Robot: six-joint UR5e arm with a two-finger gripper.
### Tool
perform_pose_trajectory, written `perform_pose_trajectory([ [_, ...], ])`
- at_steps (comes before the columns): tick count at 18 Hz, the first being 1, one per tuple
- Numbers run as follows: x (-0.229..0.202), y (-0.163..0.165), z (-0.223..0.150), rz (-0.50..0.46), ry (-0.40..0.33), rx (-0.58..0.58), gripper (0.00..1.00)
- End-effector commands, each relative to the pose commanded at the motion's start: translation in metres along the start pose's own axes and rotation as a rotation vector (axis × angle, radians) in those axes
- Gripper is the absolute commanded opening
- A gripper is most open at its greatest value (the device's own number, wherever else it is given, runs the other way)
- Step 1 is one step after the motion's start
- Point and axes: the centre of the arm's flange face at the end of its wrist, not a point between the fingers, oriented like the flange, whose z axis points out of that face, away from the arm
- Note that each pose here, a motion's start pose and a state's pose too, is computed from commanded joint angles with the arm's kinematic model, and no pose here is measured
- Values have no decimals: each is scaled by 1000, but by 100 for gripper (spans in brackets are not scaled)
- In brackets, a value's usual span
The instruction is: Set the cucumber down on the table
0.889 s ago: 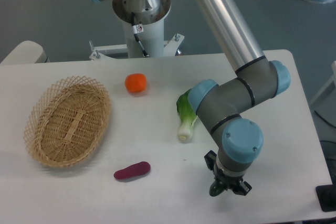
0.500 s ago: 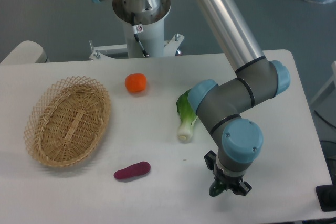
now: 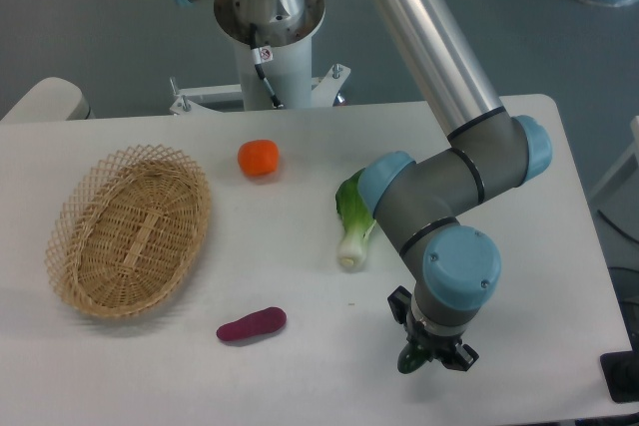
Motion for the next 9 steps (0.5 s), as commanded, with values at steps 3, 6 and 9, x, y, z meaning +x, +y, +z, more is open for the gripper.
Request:
perform_pose_trajectory([
  [3,9,-1,8,5,19,-10,17],
  [6,20,7,16,13,42,-16,17],
  [9,23,8,19,88,49,-19,17],
])
